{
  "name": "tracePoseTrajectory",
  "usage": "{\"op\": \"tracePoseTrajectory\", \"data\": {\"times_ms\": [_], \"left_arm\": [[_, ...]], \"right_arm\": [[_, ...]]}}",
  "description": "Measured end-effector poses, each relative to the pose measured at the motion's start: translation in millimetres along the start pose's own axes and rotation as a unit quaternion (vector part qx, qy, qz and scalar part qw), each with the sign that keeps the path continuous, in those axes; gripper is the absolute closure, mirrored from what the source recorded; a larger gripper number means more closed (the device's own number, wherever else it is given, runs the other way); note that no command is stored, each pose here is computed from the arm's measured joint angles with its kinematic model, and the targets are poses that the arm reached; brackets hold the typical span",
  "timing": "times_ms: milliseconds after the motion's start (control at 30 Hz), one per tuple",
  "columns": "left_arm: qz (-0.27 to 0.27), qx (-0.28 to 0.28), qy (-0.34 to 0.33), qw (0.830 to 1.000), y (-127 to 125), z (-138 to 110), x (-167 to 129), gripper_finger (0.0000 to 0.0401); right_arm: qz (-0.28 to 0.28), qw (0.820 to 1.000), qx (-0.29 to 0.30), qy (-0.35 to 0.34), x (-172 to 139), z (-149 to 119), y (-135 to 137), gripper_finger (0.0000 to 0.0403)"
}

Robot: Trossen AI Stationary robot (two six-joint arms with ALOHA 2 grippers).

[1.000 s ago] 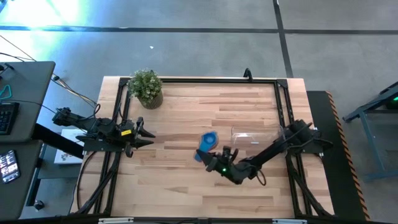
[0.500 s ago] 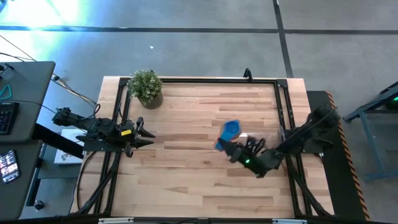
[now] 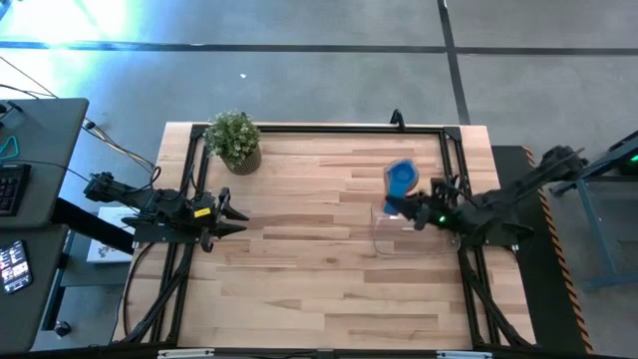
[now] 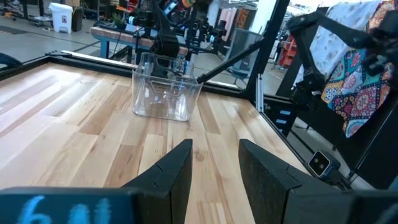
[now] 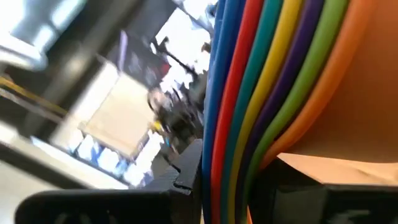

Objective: Nest measuring cups in basket
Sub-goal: Put the stacked measuring cups into the transparent bin

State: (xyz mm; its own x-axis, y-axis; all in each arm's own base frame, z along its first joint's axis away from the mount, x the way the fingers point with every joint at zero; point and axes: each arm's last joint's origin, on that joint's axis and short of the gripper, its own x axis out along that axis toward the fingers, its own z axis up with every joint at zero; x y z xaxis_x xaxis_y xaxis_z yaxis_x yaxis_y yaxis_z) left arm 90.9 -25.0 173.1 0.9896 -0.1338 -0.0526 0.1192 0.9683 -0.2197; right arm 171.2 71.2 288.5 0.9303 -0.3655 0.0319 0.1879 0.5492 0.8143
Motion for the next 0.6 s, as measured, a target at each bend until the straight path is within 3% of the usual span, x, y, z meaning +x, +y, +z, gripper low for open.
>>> {"op": "tracePoseTrajectory", "data": {"times_ms": [300,600], "left_arm": [[0.0,0.0,0.0,1.0,0,0,0,0.0279],[0.0,0.0,0.0,1.0,0,0,0,0.0279]], "right_arm": [[-0.049,0.982,-0.033,0.179,-31,65,-14,0.0336],[-0.06,0.939,-0.012,0.338,-45,80,-34,0.0336]]}}
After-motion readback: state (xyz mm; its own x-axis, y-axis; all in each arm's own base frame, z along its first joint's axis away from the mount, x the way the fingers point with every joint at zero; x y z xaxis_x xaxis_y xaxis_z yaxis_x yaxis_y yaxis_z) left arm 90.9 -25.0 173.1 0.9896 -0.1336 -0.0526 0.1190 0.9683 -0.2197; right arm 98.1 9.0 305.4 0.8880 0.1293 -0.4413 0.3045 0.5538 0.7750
